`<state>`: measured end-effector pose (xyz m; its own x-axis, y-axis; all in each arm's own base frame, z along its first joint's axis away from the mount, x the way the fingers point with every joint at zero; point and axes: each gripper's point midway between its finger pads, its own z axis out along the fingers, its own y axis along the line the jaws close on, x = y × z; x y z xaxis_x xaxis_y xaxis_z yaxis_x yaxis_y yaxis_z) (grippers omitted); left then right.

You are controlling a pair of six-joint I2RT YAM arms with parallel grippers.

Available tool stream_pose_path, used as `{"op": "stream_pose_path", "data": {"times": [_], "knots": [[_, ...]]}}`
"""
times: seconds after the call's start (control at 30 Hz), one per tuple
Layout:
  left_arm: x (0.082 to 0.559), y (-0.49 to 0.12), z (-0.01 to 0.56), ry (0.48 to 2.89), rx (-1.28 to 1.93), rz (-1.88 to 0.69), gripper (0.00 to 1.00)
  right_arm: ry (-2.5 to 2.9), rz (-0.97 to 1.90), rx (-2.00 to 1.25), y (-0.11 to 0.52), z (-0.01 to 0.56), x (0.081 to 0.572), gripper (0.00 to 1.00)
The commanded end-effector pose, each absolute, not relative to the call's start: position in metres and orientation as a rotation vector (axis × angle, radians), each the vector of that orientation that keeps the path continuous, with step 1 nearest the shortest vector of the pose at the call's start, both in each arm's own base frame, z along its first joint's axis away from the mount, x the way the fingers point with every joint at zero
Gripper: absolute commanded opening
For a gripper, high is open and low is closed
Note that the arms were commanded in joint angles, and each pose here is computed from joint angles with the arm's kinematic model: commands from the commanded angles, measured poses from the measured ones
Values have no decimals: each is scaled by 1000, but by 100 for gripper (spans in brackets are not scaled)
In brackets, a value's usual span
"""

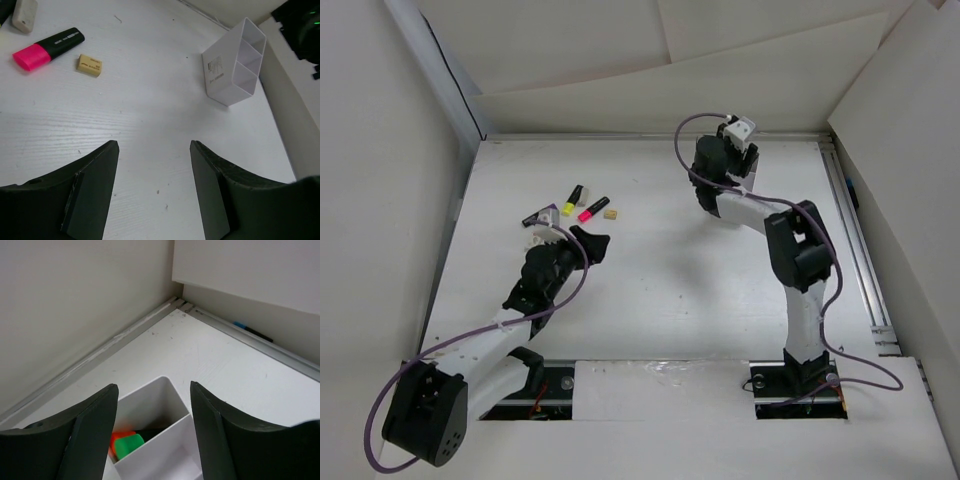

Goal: Sort the stationery into containers
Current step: Pick up the pen from the center of the board.

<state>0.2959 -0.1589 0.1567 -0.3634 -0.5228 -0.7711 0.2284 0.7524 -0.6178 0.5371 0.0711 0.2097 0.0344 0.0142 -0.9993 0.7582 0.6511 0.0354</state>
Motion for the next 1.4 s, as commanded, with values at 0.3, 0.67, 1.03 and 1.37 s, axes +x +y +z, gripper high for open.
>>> {"op": "stream_pose_path", "data": {"times": [0.3,0.67,1.03,1.37], "knots": [[336,-139,139,1935,-302,-502,60,1705,112,495,220,241,470,12],[377,-120,93,2186,-268,-121,67,1944,473,388,275,192,359,11],[403,-103,75,2252,-187,114,68,1950,584,387,247,202,316,39],[444,-123,79,2310,21,134,68,1887,644,423,224,225,309,43]]}}
